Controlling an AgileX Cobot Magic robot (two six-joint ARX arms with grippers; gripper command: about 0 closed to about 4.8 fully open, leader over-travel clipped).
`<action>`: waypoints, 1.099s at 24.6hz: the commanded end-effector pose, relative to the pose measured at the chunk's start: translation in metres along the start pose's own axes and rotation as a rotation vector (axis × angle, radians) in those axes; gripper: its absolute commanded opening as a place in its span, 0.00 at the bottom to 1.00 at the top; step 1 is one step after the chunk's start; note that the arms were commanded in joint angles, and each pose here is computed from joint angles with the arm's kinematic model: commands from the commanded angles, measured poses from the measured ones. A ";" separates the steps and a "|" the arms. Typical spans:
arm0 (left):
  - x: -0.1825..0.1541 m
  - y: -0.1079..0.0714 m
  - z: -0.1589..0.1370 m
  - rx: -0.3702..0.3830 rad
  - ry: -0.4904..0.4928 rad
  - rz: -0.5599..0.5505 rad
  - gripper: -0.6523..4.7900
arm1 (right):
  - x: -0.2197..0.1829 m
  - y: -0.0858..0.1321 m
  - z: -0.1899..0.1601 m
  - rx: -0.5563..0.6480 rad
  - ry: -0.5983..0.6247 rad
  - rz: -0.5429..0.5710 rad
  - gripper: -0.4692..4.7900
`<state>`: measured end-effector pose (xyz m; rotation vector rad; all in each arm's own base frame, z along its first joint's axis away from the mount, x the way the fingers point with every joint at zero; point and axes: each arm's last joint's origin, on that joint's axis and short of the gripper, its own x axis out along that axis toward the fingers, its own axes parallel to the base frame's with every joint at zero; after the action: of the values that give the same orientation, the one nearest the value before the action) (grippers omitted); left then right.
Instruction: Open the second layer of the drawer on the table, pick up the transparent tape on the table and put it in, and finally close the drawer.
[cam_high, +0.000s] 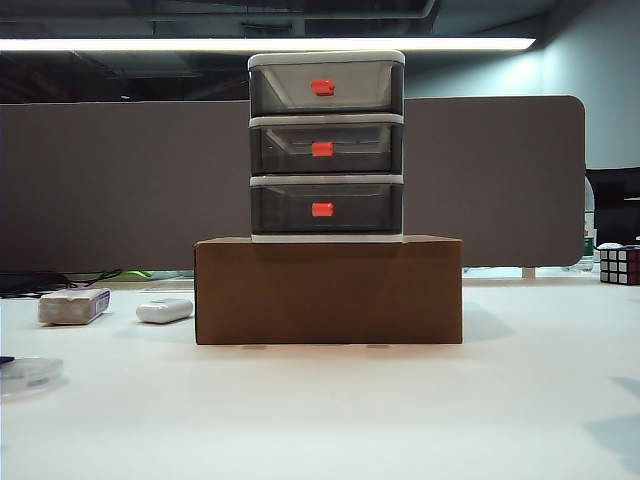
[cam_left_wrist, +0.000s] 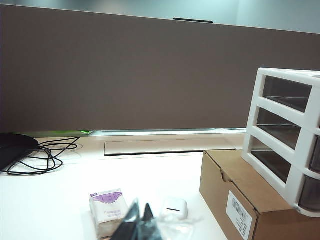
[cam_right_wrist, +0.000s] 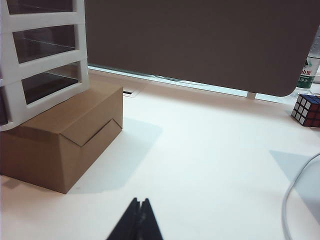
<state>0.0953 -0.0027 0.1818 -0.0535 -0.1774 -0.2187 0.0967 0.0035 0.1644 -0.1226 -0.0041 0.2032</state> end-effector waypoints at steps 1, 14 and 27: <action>0.000 0.000 0.003 0.001 -0.012 -0.004 0.11 | 0.000 0.000 -0.001 0.001 -0.009 0.002 0.08; -0.003 -0.016 0.002 -0.397 0.129 -0.499 0.11 | -0.001 0.010 0.002 0.353 0.002 0.363 0.08; -0.004 -0.047 -0.006 -0.512 0.222 -0.552 0.11 | -0.004 0.014 0.009 0.454 -0.007 0.518 0.08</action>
<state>0.0839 -0.0443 0.1724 -0.5455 0.1543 -0.8385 0.0906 0.0165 0.1700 0.3337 0.0775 0.6916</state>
